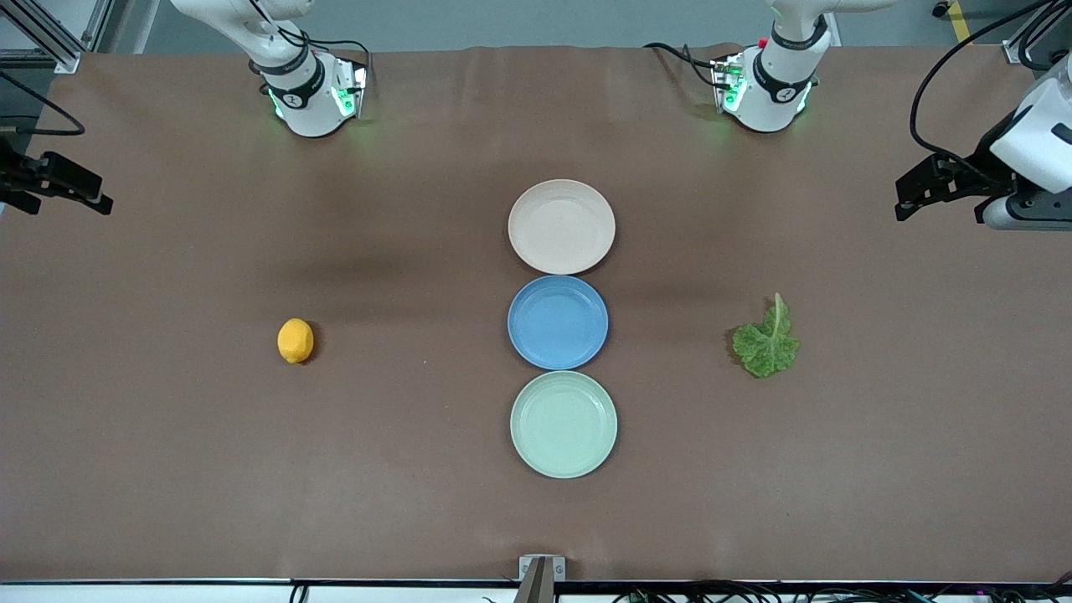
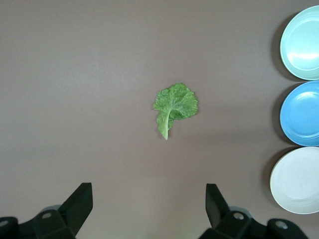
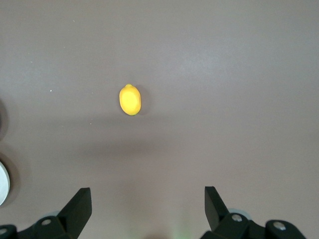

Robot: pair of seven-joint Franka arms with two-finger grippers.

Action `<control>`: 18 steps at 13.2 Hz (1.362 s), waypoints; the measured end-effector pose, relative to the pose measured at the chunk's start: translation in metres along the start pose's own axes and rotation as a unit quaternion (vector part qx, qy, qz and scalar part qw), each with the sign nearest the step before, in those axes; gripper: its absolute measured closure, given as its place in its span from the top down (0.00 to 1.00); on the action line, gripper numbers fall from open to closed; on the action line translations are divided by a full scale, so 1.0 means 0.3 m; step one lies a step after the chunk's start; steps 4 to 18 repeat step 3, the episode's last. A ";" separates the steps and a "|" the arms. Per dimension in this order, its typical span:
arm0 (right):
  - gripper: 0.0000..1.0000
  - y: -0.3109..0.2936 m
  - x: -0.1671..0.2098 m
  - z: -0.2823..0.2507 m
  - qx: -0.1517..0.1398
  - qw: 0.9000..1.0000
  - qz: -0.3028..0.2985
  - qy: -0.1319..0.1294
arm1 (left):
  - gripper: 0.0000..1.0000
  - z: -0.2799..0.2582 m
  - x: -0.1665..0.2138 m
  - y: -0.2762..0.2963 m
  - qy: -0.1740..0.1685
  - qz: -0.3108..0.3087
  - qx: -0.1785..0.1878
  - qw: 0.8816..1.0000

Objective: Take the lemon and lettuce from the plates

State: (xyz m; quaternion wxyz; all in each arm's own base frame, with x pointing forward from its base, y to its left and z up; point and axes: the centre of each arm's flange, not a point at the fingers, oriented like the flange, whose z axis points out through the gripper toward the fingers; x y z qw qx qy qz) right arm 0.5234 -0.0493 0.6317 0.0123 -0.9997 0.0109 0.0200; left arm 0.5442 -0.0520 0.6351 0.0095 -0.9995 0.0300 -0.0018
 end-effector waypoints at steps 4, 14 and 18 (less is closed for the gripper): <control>1.00 -0.034 -0.005 0.002 -0.011 1.000 -0.011 -0.001 | 1.00 0.000 0.000 0.000 0.000 0.000 0.000 1.000; 1.00 -0.034 -0.005 0.002 -0.011 1.000 -0.011 -0.001 | 1.00 0.000 0.000 0.000 0.000 0.000 0.000 1.000; 1.00 -0.034 -0.005 0.002 -0.011 1.000 -0.011 -0.001 | 1.00 0.000 0.000 0.000 0.000 0.000 0.000 1.000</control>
